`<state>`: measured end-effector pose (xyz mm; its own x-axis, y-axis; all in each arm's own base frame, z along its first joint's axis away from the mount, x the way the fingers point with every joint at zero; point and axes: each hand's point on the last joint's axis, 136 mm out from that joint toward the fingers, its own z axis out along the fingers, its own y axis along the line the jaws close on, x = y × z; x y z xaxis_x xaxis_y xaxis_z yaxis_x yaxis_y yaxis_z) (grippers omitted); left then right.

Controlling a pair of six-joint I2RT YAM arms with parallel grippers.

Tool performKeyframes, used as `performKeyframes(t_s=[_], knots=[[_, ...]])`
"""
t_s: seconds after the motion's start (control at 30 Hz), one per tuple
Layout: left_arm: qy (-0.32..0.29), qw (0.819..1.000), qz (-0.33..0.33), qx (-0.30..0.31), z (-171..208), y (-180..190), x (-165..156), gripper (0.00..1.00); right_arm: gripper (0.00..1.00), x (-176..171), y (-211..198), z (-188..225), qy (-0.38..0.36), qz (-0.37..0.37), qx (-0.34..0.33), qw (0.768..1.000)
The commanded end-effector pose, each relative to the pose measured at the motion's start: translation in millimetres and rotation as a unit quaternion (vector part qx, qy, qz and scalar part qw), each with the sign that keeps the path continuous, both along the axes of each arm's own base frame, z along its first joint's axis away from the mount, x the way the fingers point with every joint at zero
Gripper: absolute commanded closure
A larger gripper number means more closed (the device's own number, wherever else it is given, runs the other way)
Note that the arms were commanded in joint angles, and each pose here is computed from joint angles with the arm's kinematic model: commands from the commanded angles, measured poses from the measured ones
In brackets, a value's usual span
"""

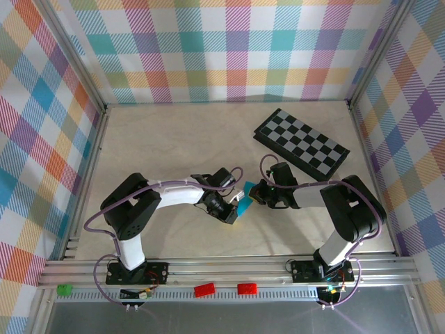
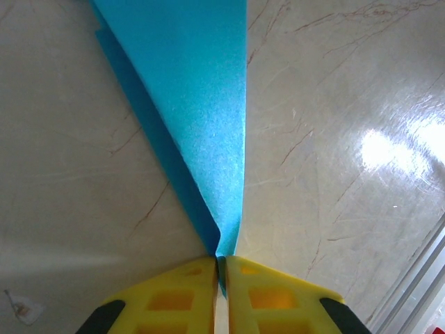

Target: Fold a paper plane with a square sheet of paper (pick it up from the middle)

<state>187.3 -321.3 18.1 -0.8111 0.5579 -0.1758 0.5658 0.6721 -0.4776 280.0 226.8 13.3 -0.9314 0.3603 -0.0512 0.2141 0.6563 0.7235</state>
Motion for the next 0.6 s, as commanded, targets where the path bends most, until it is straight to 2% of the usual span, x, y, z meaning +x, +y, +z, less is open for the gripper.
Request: performKeyframes(t_s=[0.0,0.17,0.27,0.37,0.5,0.57], knots=[[0.026,0.999,-0.015,0.033,-9,17,-24,0.91,0.98,-41,-35,-53,0.095,-0.016,-0.09,0.991],[0.028,0.999,-0.017,0.029,-4,17,-26,0.94,0.98,-41,-35,-53,0.095,-0.016,-0.09,0.991],[0.034,0.999,-0.02,0.028,-4,17,-29,0.9,0.98,-41,-35,-54,0.096,-0.016,-0.09,0.991],[0.034,0.999,-0.021,0.031,-3,22,-32,0.92,0.98,-41,-35,-54,0.096,-0.016,-0.09,0.991],[0.041,0.999,-0.025,0.026,-5,22,-35,1.0,0.98,-40,-34,-53,0.094,-0.014,-0.088,0.992],[0.039,0.998,-0.023,0.031,-6,23,-35,1.0,0.98,-40,-34,-53,0.095,-0.014,-0.087,0.992]])
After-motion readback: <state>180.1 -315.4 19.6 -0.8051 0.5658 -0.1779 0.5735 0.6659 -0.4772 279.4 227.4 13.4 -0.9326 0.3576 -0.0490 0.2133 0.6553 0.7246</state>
